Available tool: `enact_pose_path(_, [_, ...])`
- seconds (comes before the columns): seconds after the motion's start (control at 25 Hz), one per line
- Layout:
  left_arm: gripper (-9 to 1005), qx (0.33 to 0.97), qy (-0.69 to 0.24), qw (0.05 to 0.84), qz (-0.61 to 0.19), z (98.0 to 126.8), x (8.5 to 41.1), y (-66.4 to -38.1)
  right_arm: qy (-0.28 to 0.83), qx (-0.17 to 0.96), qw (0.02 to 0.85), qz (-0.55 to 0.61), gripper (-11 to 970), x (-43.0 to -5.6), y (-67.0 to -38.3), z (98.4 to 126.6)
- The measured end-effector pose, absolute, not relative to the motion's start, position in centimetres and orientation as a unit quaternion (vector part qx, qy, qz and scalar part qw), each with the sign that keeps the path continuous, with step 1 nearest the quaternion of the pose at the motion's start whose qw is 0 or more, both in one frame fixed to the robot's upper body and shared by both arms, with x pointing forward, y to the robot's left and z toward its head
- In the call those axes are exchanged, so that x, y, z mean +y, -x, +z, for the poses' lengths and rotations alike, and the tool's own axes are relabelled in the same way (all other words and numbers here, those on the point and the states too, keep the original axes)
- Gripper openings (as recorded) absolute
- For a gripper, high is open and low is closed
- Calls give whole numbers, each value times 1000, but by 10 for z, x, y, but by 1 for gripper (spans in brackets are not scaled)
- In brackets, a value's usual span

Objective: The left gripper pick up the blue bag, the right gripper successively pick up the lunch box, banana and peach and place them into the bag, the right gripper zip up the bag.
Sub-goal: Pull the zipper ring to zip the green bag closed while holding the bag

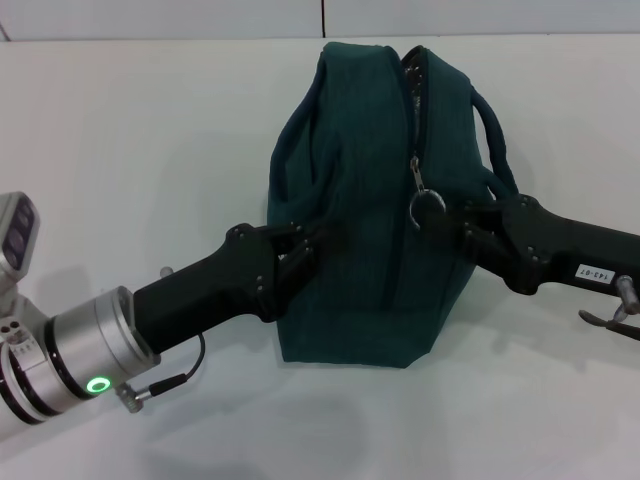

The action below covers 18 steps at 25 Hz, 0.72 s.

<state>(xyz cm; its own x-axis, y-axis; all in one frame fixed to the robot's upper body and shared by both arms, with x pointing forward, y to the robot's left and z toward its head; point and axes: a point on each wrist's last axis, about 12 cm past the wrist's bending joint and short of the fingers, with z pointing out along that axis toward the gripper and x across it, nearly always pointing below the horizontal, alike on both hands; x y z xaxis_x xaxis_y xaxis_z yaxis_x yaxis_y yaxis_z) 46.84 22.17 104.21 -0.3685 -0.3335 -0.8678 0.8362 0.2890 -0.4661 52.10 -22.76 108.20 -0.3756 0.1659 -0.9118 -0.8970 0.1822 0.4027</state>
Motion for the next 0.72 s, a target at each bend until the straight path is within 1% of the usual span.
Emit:
enact_pose_path(0.08, [49,609,-206,523,-559,1042,222,-469,301,608,471,564,173,-228,-521,1082])
enact_pose_path(0.32, [49,609,-206,523,-559,1042,222,-468,299,610,471,563,48,-229,-520,1081])
enact_pose_path(0.52, [49,610,-205,524,-559,1042,222,-468,297,611,472,562,53,-230,-520,1081])
enact_pose_path(0.72, [49,611,-202,525,-558,1041,223,-467,290,606,479,565,37,-233,-518,1082])
